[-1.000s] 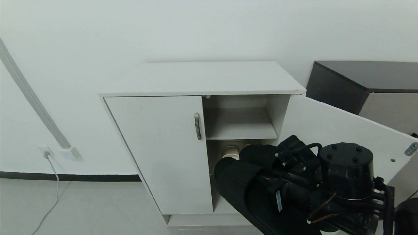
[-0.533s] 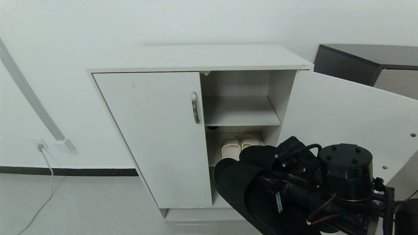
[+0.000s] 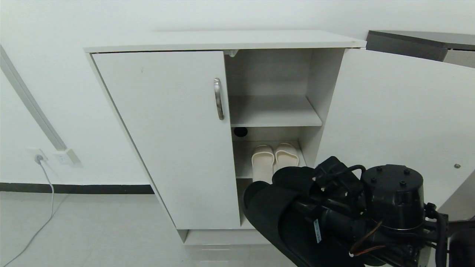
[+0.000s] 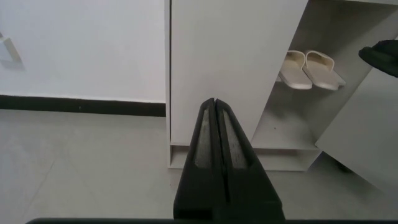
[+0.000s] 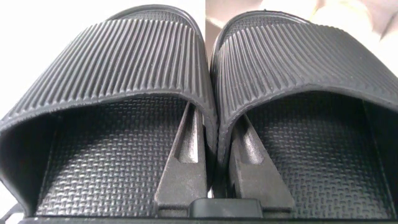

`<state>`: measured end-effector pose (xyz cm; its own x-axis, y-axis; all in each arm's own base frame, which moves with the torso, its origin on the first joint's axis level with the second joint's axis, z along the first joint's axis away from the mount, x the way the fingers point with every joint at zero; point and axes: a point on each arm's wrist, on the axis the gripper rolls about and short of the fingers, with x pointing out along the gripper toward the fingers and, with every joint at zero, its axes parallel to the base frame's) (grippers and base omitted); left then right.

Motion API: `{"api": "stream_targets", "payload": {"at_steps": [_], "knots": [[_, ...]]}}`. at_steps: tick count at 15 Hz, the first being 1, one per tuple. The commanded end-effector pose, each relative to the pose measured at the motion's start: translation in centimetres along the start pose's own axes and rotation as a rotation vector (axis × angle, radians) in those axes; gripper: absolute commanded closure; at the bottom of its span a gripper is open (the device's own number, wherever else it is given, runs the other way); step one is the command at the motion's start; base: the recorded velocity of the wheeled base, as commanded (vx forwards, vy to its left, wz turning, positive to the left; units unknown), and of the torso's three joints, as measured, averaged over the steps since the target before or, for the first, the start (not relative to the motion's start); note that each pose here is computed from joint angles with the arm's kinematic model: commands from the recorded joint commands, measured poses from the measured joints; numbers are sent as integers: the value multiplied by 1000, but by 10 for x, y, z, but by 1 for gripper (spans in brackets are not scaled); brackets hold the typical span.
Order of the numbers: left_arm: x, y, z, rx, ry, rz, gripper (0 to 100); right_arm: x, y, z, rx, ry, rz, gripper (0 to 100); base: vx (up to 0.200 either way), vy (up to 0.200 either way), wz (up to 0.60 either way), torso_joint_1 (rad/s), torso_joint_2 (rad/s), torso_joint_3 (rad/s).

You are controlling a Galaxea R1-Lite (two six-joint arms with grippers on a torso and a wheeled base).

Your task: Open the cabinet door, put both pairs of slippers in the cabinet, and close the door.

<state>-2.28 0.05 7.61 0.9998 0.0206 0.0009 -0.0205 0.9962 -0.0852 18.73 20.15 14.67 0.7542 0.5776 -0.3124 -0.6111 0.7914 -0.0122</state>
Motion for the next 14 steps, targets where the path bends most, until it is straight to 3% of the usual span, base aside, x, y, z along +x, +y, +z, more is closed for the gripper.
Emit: {"api": "stream_targets", "payload": {"at_steps": [1,8,11,14], "knots": [[0,0,0,-1,-1,1,100,0,0,-1,-1,4,0,100,0,0,0,2,71,36],[0,0,0,-1,1,1,100,3,0,-1,-10,-2,-9,100,0,0,0,0,0,0],[0,0,0,-1,1,-1,100,33,15,20,10,-61,-208,100,0,0,0,0,0,0],[0,0,0,-1,1,1,100,79,39,49,113,-41,-413,100,0,0,0,0,0,0]]}}
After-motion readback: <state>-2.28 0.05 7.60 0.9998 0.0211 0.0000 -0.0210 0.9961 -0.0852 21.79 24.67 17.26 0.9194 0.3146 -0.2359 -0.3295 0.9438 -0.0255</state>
